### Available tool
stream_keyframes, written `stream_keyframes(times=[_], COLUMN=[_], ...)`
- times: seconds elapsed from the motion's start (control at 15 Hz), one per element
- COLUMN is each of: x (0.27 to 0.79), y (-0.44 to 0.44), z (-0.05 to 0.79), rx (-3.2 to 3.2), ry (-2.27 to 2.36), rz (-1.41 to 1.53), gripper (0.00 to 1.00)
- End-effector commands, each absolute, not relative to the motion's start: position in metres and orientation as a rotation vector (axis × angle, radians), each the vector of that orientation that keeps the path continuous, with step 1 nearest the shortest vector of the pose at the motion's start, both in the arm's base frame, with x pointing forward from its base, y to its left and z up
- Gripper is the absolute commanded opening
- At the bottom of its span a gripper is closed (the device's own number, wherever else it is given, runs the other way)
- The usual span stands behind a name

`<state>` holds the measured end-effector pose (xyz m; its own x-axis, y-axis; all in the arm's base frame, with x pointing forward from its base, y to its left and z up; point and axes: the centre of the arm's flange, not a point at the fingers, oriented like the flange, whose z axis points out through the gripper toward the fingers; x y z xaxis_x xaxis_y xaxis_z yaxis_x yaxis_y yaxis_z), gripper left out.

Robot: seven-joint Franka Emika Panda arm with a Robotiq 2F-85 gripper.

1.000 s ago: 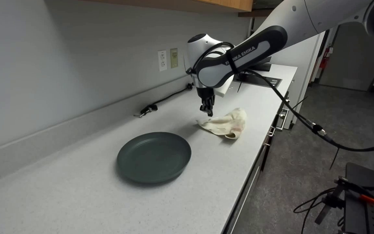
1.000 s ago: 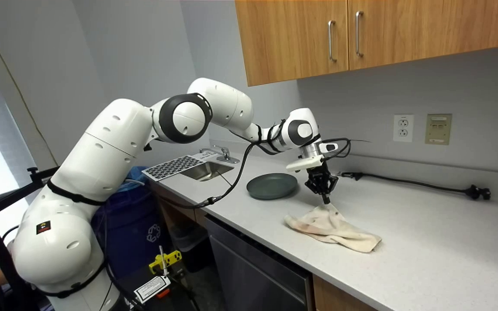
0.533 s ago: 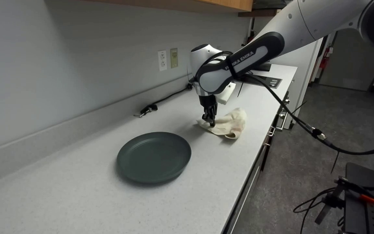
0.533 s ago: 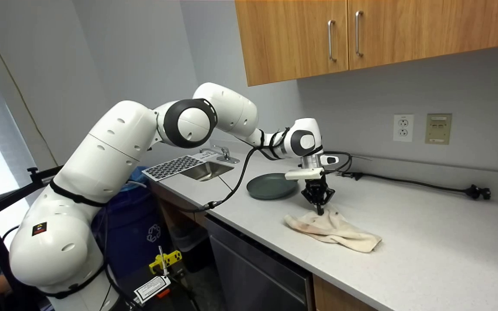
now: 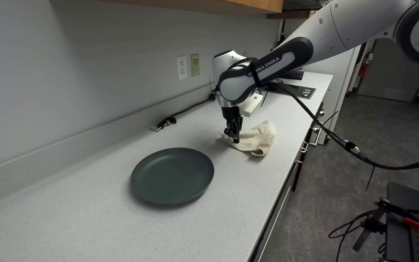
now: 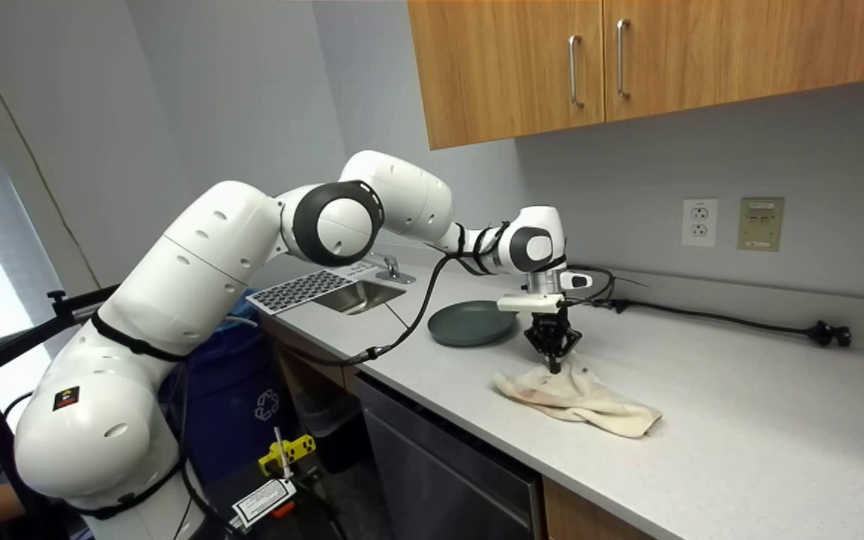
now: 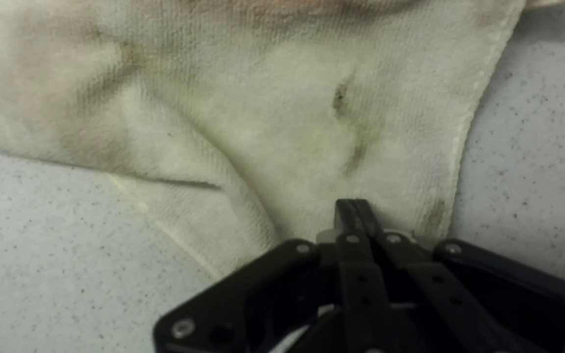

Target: Unfold the towel

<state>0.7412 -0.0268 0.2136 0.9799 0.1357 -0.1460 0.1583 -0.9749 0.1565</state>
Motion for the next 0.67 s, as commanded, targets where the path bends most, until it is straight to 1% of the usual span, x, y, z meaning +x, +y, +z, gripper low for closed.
stream_keyframes(times=[0.0, 0.6], x=[0.779, 0.824], y=[-0.012, 0.047], z=[0.198, 0.211], rx=[2.987, 2.963], ry=[0.169, 0.153], rz=[-0.164, 0.07], gripper=[0.0, 0.0])
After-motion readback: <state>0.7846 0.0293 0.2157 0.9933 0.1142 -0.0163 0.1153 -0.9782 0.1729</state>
